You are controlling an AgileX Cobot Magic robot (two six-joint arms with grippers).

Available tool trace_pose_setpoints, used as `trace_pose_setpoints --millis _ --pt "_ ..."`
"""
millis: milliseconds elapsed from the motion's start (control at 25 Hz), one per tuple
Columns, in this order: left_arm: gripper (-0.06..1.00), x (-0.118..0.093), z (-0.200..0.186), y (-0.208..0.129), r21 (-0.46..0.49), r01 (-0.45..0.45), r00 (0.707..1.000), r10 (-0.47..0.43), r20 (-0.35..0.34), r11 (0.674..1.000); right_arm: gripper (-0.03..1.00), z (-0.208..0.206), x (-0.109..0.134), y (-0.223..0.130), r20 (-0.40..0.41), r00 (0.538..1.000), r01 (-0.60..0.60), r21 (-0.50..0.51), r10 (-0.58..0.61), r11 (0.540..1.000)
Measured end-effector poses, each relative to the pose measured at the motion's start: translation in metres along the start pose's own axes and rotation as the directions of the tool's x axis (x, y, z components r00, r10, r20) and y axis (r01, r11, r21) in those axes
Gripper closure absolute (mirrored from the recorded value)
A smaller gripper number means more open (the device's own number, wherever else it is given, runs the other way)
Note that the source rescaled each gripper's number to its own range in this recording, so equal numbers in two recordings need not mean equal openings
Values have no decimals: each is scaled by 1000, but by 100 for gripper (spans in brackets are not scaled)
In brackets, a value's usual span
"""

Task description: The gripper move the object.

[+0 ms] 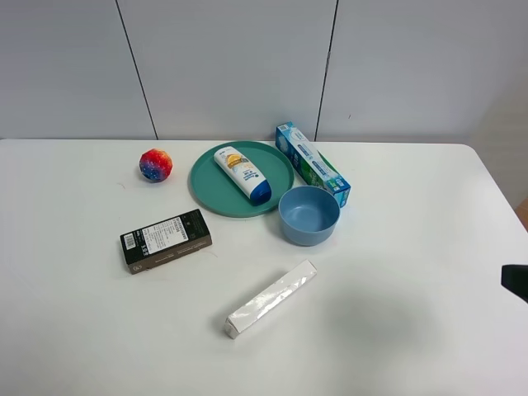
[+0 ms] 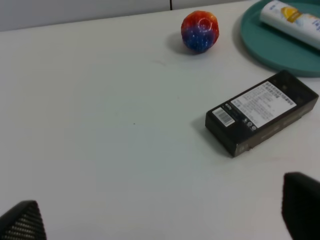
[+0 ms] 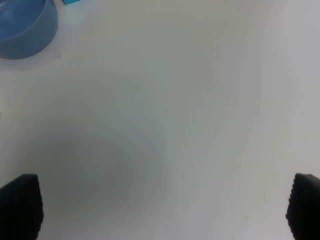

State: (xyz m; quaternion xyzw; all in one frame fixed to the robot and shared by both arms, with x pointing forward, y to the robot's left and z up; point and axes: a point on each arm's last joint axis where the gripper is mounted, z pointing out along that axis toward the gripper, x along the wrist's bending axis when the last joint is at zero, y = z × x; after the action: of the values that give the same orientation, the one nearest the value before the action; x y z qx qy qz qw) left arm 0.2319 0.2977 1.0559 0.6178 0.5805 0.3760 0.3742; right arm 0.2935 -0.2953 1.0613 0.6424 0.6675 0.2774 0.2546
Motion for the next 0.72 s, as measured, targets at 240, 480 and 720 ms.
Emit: trace_pose_setpoints --millis 240,480,720 --pt "-6 0 0 0 0 0 1000 0 0 1000 1 -11 -1 -26 -1 1000 -2 -34 2 999" --pt "-6 0 0 0 0 0 1000 0 0 1000 1 -29 -3 -43 1 1000 -5 -189 5 982" --pt "-6 0 0 0 0 0 1000 0 0 1000 1 -39 -5 -54 8 1000 -22 -271 26 962"
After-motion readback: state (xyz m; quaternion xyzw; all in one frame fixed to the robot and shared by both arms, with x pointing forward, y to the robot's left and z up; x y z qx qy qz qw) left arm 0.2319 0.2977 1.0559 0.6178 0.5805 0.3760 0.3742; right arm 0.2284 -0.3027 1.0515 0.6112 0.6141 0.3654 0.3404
